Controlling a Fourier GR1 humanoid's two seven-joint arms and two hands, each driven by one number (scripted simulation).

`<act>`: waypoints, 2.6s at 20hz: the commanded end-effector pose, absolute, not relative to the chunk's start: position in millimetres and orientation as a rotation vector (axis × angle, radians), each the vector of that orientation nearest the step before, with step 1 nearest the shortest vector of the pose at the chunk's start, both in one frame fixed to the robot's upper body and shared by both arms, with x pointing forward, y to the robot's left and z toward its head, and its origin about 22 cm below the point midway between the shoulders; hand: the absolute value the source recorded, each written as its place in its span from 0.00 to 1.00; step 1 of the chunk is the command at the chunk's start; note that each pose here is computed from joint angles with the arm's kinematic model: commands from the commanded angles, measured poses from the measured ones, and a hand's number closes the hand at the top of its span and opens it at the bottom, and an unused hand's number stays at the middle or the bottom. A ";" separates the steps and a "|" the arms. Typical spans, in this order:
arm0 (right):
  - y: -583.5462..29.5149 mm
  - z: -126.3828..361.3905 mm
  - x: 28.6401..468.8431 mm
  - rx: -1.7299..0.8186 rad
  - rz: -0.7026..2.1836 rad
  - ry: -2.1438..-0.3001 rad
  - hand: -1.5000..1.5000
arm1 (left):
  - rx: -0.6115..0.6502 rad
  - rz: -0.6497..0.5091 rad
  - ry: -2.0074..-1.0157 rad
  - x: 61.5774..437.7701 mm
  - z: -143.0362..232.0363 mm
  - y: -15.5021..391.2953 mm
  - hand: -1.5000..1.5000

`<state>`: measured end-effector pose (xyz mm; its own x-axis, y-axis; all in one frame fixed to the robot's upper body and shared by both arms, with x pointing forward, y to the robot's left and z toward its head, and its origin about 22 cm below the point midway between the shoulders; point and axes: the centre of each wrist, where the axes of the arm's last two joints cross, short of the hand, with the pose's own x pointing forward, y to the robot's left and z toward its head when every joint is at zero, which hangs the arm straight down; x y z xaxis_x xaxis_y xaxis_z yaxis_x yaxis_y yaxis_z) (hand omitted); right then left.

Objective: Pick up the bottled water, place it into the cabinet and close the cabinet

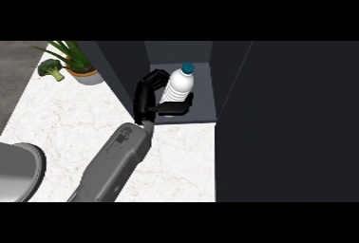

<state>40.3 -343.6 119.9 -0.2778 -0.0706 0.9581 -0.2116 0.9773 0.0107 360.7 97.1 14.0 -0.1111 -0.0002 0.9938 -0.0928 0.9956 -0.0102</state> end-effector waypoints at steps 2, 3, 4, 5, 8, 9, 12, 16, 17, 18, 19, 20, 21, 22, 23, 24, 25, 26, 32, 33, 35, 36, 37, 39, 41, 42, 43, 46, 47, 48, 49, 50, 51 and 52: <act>-314.3 146.7 29.1 0.276 0.085 -1.910 0.00 | 0.097 0.098 -1.663 379.9 14.8 98.9 1.00; -324.2 148.3 31.5 0.320 0.103 -1.903 0.00 | 0.108 0.110 -1.660 381.0 15.9 97.7 1.00; -331.1 141.6 28.4 0.316 0.102 -1.906 0.00 | 0.123 0.092 -1.664 397.9 39.5 87.1 1.00; -324.1 148.6 35.8 0.308 0.096 -1.895 0.00 | 0.123 0.089 -1.665 391.2 21.3 94.8 1.00; -328.5 149.8 36.0 0.311 0.114 -1.889 0.00 | 0.163 0.099 -1.688 401.6 30.1 90.3 1.00; -335.6 145.6 34.7 0.307 0.119 -1.899 0.00 | 0.186 0.094 -1.684 399.1 15.1 99.0 1.00; -331.5 138.8 38.4 0.310 0.119 -1.892 0.00 | 0.199 0.097 -1.699 411.3 27.4 94.3 1.00; -330.6 136.8 44.8 0.326 0.128 -1.901 0.00 | 0.281 0.035 -1.715 422.6 40.3 87.8 1.00; -341.7 136.0 33.4 0.317 0.123 -1.888 0.00 | 0.295 0.030 -1.734 420.3 34.2 90.9 1.00; -323.3 139.9 40.5 0.318 0.111 -1.917 0.00 | 0.314 0.020 -1.729 421.6 26.0 108.4 0.00; -335.8 137.3 39.5 0.335 0.117 -1.898 0.00 | 0.313 0.026 -1.718 423.1 32.2 93.5 0.00; -329.0 142.0 36.2 0.303 0.120 -1.909 0.00 | 0.318 -0.025 -1.700 424.6 31.0 100.6 0.00; -339.5 138.5 35.9 0.303 0.133 -1.913 0.00 | 0.345 -0.025 -1.702 426.4 32.1 101.4 0.00; -337.4 130.4 49.2 0.317 0.116 -1.921 0.00 | 0.358 -0.032 -1.713 428.9 41.2 88.9 0.00; -332.4 142.7 38.2 0.332 0.132 -1.901 0.00 | 0.344 -0.015 -1.699 432.8 41.9 104.5 0.00; -339.9 135.3 44.1 0.323 0.137 -1.907 0.00 | 0.339 -0.011 -1.693 426.3 31.2 95.1 0.00; -328.6 141.9 46.3 0.323 0.132 -1.918 0.00 | 0.345 -0.032 -1.684 425.8 30.6 94.2 0.00; -336.9 144.8 37.3 0.319 0.135 -1.929 0.00 | 0.355 -0.005 -1.685 429.6 35.9 96.9 0.00; -330.5 137.6 50.3 0.337 0.133 -1.931 0.00 | 0.322 -0.035 -1.742 434.8 44.6 97.6 0.00; -328.6 141.0 42.3 0.325 0.140 -1.919 0.00 | 0.315 -0.027 -1.765 437.5 52.2 95.2 0.00; -327.0 132.4 50.9 0.334 0.135 -1.916 0.00 | 0.228 0.004 -1.809 435.3 54.0 86.5 0.00; -330.6 147.5 48.9 0.314 0.132 -1.922 0.00 | 0.204 0.016 -1.829 438.5 59.2 90.5 0.00; -330.4 132.0 53.0 0.320 0.133 -1.938 0.00 | 0.180 0.036 -1.848 435.3 54.6 87.3 0.00; -335.7 146.6 48.2 0.312 0.146 -1.926 0.00 | 0.152 0.013 -1.880 433.6 50.2 89.1 0.00; -317.8 155.8 43.8 0.313 0.150 -1.926 0.00 | 0.133 0.013 -1.885 434.0 53.8 86.5 0.00; -328.3 146.6 48.6 0.305 0.153 -1.926 0.00 | 0.140 0.013 -1.915 433.7 54.0 86.1 0.00; -337.0 144.9 47.2 0.270 0.144 -1.930 0.00 | 0.122 -0.003 -1.897 433.7 53.9 85.7 0.00; -317.2 142.9 52.9 0.318 0.148 -1.931 0.00 | 0.089 0.062 -1.921 433.3 57.6 83.4 0.00; -331.0 148.1 57.8 0.285 0.170 -1.918 0.00 | 0.094 0.058 -1.924 435.1 70.1 75.6 0.00; -321.7 154.0 48.8 0.295 0.140 -1.914 0.00 | 0.073 0.055 -1.919 427.2 49.9 83.9 0.00; -323.6 146.3 59.4 0.277 0.165 -1.910 0.00 | 0.059 0.072 -1.926 426.6 52.4 81.0 0.00; -325.6 160.4 55.3 0.290 0.160 -1.907 0.00 | 0.068 0.056 -1.918 426.8 53.7 80.3 0.00; -332.3 145.5 58.9 0.285 0.151 -1.908 0.00 | 0.032 0.058 -1.936 419.2 53.1 74.1 0.00; -324.4 147.8 44.7 0.280 0.167 -1.897 0.00 | 0.044 0.096 -1.932 419.3 54.0 75.0 0.00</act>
